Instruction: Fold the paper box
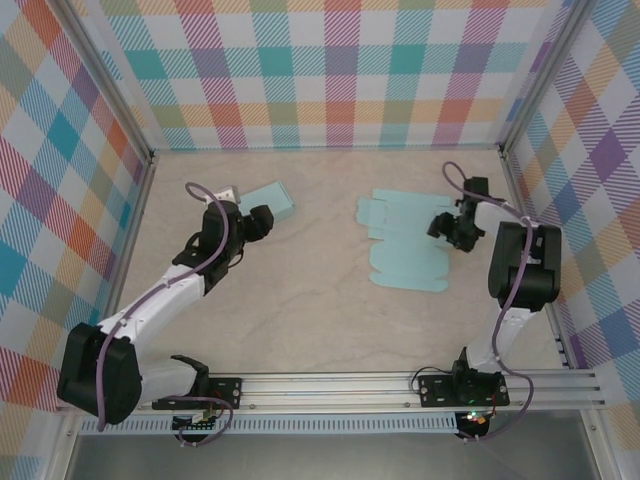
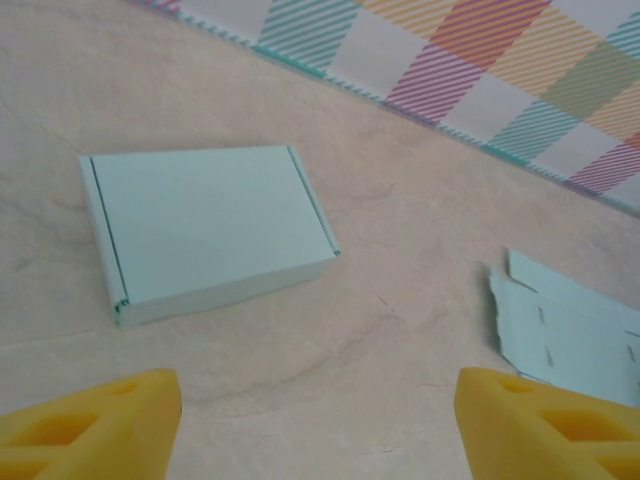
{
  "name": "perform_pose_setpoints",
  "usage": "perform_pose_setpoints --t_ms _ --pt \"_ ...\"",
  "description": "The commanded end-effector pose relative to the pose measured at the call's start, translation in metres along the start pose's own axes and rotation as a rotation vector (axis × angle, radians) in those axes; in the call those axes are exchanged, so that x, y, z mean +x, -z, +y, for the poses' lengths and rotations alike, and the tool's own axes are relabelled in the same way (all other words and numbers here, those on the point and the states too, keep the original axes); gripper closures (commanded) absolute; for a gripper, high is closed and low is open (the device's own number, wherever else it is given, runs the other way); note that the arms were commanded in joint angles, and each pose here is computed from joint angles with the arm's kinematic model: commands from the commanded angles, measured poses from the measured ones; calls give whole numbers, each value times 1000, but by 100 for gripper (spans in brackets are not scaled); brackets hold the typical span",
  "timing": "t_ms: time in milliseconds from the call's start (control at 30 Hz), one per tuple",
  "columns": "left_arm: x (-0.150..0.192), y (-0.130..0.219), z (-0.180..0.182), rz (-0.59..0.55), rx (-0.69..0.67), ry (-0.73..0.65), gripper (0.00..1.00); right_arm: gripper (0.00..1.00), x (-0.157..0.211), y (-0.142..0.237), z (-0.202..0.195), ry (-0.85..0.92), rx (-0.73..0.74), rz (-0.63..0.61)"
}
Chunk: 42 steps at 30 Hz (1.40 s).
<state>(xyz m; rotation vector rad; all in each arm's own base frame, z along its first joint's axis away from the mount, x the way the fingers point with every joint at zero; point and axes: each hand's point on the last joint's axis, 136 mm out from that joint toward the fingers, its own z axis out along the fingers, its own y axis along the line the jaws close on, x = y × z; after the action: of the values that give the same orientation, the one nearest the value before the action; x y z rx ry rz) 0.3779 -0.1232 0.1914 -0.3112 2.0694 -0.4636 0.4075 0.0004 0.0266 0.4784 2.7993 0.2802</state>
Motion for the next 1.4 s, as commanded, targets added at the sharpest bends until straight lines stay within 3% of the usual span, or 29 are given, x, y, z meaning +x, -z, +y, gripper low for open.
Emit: perform_pose_setpoints --t_ms 0,233,367,467,567,833,1033,1133,1367 --pt "5 -14 -13 22 44 81 28 33 9 -5 40 122 -96 60" --pt "32 -79 -51 183 86 57 37 33 15 1 51 138 -80 69" --pt "53 -125 -100 288 128 -57 34 27 11 23 44 123 -40 25" --pt "64 -158 -116 354 107 -142 31 25 8 43 39 102 -31 -17" --pt "76 -190 -115 411 64 -200 29 21 6 61 37 79 -44 -71" --pt "112 -227 -108 565 27 -289 25 0 5 88 42 53 -93 -162" --pt "128 -246 -109 625 40 -295 25 0 3 96 50 36 -145 -200" --pt "134 -251 -118 635 95 -280 32 0 2 101 56 30 -185 -214" --pt "131 -246 -129 626 169 -308 86 0 -1 111 55 -42 -259 -241"
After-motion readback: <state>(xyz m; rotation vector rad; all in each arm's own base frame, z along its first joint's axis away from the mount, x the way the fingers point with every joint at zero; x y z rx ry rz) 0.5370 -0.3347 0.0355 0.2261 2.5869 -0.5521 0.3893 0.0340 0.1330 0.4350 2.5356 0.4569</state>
